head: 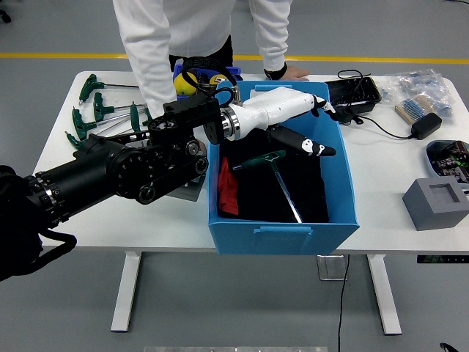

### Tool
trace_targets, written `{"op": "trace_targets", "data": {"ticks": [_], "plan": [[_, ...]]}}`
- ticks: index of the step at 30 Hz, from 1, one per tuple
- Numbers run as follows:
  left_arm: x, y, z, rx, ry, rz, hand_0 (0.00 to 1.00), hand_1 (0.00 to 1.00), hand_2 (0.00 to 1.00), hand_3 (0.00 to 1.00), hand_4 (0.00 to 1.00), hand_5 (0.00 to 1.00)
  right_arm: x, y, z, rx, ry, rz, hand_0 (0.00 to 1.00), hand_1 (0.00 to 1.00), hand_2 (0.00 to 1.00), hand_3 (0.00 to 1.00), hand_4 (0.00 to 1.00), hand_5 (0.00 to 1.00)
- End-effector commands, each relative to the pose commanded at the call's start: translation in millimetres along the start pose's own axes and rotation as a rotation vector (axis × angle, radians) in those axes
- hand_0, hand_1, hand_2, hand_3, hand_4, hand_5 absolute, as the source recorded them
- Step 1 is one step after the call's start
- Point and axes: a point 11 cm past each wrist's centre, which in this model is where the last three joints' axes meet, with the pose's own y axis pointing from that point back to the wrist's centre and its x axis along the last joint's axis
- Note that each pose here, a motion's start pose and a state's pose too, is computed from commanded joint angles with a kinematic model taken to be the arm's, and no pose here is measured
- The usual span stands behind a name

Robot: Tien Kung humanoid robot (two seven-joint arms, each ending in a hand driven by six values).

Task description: Lift tool from toolbox,place it in box,lift tool from toolbox,place it in box

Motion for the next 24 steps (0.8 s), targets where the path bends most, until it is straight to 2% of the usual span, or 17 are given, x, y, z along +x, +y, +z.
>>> {"op": "trace_targets", "data": {"ticks": [3,4,5,7,10,11,12,15,16,18,20,22,23,24], "plan": [[2.6,2.1,5.0,0.001,-0.046,-0.003,0.794,0.788,0.877,0.811,0.925,0.794,0.5,-0.7,4,-0.006,-0.008,0.001,0.699,0.694,0.761,0.585,0.818,0.688],[5.6,6.3,2.0,0.016,-0.066,0.0,0.794,0.788,0.877,0.811,0.925,0.794,0.7,-0.9,6,-0.008,-0.011,0.001,0.699,0.694,0.761,0.585,0.818,0.688],[9.9,10.7,-0.7,0.03,-0.086,0.005,0.646,0.645,0.705,0.712,0.921,0.779,1.0,-1.2,8,-0.011,-0.014,0.001,0.699,0.692,0.76,0.584,0.818,0.688],[18.5,17.7,-5.0,0.056,-0.107,0.02,0.646,0.645,0.705,0.712,0.921,0.779,1.0,-1.7,11,-0.016,-0.02,0.001,0.699,0.692,0.76,0.584,0.818,0.688],[36.6,35.1,-17.4,0.113,-0.143,0.055,0.646,0.645,0.705,0.712,0.921,0.779,0.9,-2.4,17,-0.025,-0.023,0.003,0.699,0.692,0.76,0.584,0.818,0.688],[41.4,40.0,-21.6,0.129,-0.156,0.06,0.594,0.6,0.65,0.658,0.928,0.807,1.0,-2.6,19,-0.027,-0.025,0.003,0.697,0.692,0.759,0.584,0.817,0.687],[44.8,45.6,-26.8,0.15,-0.174,0.053,0.594,0.6,0.65,0.658,0.928,0.807,1.0,-2.8,21,-0.03,-0.027,0.003,0.697,0.692,0.759,0.584,0.817,0.687],[52.4,64.4,-45.4,0.209,-0.216,0.032,0.594,0.6,0.65,0.658,0.928,0.807,1.3,-3.2,24,-0.034,-0.027,0.003,0.697,0.692,0.759,0.584,0.817,0.687],[53.8,75.2,-58.2,0.25,-0.232,0.012,0.594,0.6,0.65,0.658,0.928,0.807,1.6,-3.5,26,-0.037,-0.031,0.004,0.697,0.692,0.759,0.584,0.817,0.687],[55.5,87.2,-73.1,0.295,-0.25,-0.016,0.592,0.6,0.647,0.652,0.918,0.821,1.6,-3.7,28,-0.039,-0.035,0.004,0.695,0.691,0.758,0.582,0.817,0.687],[55.0,104.9,-97.1,0.364,-0.275,-0.069,0.592,0.6,0.647,0.652,0.918,0.821,1.6,-3.8,30,-0.041,-0.035,0.005,0.695,0.691,0.758,0.582,0.817,0.687],[53.9,115.5,-110.7,0.401,-0.291,-0.101,0.592,0.6,0.647,0.652,0.918,0.821,1.5,-3.9,30,-0.041,-0.034,0.005,0.695,0.691,0.758,0.582,0.817,0.687],[52.5,122.5,-119.5,0.424,-0.296,-0.121,0.628,0.645,0.669,0.658,0.917,0.825,1.2,-3.9,31,-0.042,-0.036,0.005,0.693,0.691,0.758,0.583,0.815,0.69],[51.0,129.3,-128.0,0.448,-0.304,-0.141,0.628,0.645,0.669,0.658,0.917,0.825,1.0,-4.0,31,-0.042,-0.038,0.005,0.693,0.691,0.758,0.583,0.815,0.69]]}}
